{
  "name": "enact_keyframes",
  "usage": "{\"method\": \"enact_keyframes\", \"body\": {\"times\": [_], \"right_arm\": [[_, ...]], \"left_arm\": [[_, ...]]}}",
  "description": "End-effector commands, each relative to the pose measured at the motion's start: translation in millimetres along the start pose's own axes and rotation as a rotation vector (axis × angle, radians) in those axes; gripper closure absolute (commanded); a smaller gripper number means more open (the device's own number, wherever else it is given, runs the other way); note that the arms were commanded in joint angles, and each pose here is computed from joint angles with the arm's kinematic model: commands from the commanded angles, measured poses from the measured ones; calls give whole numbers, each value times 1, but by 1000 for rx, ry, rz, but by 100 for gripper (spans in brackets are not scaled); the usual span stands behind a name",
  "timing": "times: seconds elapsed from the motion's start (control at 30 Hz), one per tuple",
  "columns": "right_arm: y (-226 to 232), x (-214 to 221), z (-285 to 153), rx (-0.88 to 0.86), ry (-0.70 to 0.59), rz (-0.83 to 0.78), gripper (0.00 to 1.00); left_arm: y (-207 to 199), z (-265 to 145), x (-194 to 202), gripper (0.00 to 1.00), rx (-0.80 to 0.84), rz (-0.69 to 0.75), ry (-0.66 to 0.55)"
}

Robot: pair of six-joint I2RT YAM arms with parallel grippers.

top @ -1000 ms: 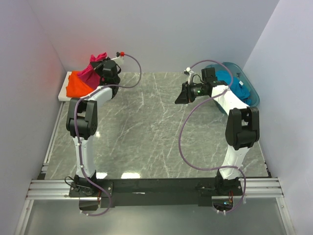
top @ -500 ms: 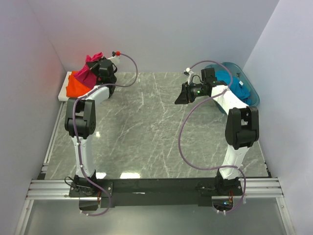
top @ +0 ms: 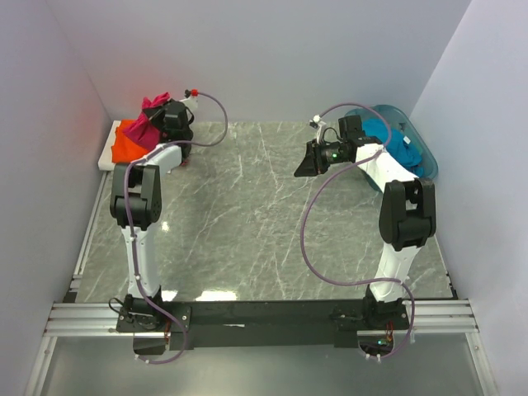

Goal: Fold and stack the t-shirts
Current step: Neatly place the folded tshirt to the corner

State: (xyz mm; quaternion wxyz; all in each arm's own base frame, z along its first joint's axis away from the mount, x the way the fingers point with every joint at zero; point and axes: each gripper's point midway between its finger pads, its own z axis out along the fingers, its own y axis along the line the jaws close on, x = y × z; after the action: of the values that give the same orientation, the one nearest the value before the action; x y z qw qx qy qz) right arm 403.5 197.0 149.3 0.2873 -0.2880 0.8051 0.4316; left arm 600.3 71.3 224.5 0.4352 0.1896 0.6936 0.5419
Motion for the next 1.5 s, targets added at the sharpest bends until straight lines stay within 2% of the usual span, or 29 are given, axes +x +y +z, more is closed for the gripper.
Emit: {"method": "enact_keyframes", "body": {"times": [0.0, 0.47, 1.03, 1.17, 1.2, 1.23, 1.27, 1.3, 1.33, 1.47], "right_arm": [[9, -15, -7, -27, -33, -20, 63], [19, -13, -4, -42, -24, -21, 63], [16, -7, 3, -41, -2, -17, 63], [16, -5, 3, -43, 2, -12, 63], [17, -6, 2, -43, 2, -15, 63], [18, -6, 2, -44, 2, -17, 63], [18, -6, 2, -45, 1, -18, 63], [18, -6, 1, -44, 0, -20, 63], [19, -6, 2, -47, 0, -21, 62], [20, -7, 2, -49, 0, -20, 62]], "left_arm": [[17, 13, -1, 100, -55, -72, -6], [9, 48, 35, 100, -93, -105, 62], [-11, 63, 52, 100, -72, -128, 86], [-9, 74, 74, 100, -89, -139, 123], [-7, 76, 77, 91, -100, -151, 128], [-8, 77, 83, 66, -108, -167, 149], [-2, 80, 90, 21, -137, -220, 164], [6, 81, 93, 3, -178, -254, 175], [14, 81, 94, 1, -204, -282, 179], [52, 79, 94, 0, -295, -427, 189]]}}
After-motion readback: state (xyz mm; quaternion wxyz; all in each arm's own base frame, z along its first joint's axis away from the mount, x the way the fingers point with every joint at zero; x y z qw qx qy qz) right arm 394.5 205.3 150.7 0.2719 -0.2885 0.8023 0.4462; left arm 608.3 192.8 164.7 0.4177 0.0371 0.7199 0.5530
